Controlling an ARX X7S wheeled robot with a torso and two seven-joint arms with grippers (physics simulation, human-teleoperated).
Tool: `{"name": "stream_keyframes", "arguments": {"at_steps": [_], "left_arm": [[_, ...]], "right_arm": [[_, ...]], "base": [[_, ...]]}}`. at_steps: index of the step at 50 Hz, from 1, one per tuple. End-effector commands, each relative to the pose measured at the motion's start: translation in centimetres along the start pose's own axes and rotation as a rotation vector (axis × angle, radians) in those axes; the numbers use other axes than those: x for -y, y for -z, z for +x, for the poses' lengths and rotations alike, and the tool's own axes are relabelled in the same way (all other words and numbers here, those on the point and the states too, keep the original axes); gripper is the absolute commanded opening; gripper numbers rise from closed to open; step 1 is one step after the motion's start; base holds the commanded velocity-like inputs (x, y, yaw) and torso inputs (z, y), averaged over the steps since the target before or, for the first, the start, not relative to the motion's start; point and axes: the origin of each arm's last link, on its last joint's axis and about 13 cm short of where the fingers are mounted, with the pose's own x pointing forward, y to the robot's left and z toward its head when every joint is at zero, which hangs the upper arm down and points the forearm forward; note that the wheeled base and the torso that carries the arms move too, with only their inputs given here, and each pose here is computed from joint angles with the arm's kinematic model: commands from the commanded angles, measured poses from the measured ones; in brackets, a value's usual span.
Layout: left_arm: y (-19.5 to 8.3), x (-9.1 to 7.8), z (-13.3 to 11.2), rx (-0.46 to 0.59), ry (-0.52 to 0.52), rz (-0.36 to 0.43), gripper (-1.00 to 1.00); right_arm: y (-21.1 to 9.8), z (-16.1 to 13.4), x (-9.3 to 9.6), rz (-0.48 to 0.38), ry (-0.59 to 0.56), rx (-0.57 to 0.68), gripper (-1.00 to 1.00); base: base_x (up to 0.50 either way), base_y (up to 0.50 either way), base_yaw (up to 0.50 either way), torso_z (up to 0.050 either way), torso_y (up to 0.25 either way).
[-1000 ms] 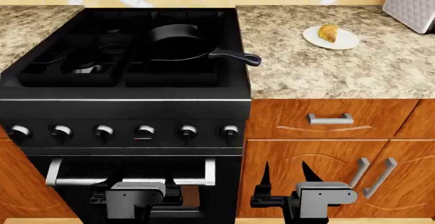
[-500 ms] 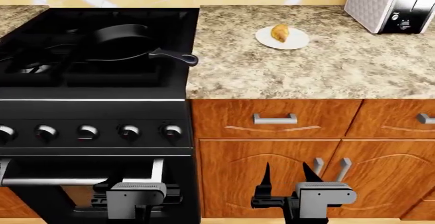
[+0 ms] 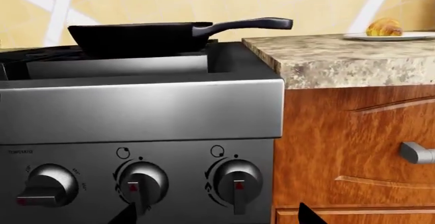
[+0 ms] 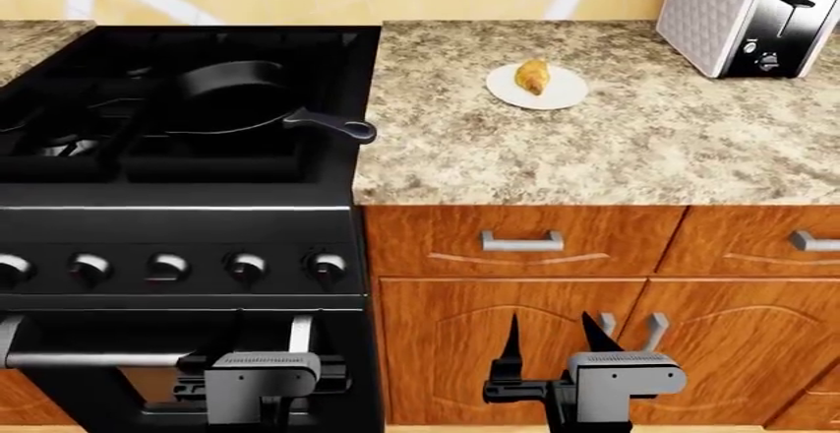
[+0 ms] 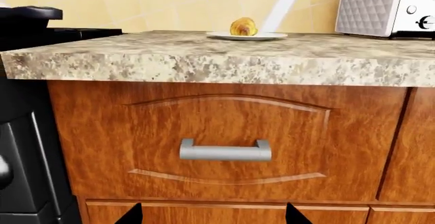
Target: Pick the croissant and place it on the pan. Then turn on the stove to warm the croissant.
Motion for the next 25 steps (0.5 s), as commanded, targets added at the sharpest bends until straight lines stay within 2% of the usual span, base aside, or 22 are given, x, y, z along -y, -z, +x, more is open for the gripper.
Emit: {"name": "stream_keyframes", "arguments": {"at_steps": [1, 19, 22, 25], "left_arm": [[0.1, 0.0, 0.0, -0.012, 0.000, 0.006, 1.00], [0.1, -0.1, 0.1, -0.021, 0.020, -0.002, 1.00], [-0.3, -0.1, 0.2, -0.020, 0.022, -0.010, 1.00], [-1.8, -0.5, 0.5, 0.014, -0.004, -0.016, 1.00]], "right_arm": [[0.0, 0.1, 0.0, 0.002, -0.001, 0.002, 1.00], [0.0, 0.1, 0.1, 0.002, 0.005, 0.004, 1.00], [-0.2, 0.2, 0.2, -0.006, 0.012, 0.010, 1.00], [-0.9, 0.3, 0.3, 0.009, 0.032, 0.025, 1.00]], "base": [[0.00, 0.00, 0.00, 0.050, 0.000], [0.00, 0.00, 0.00, 0.050, 0.000], [0.00, 0.00, 0.00, 0.050, 0.000], [0.00, 0.00, 0.00, 0.050, 0.000]]}}
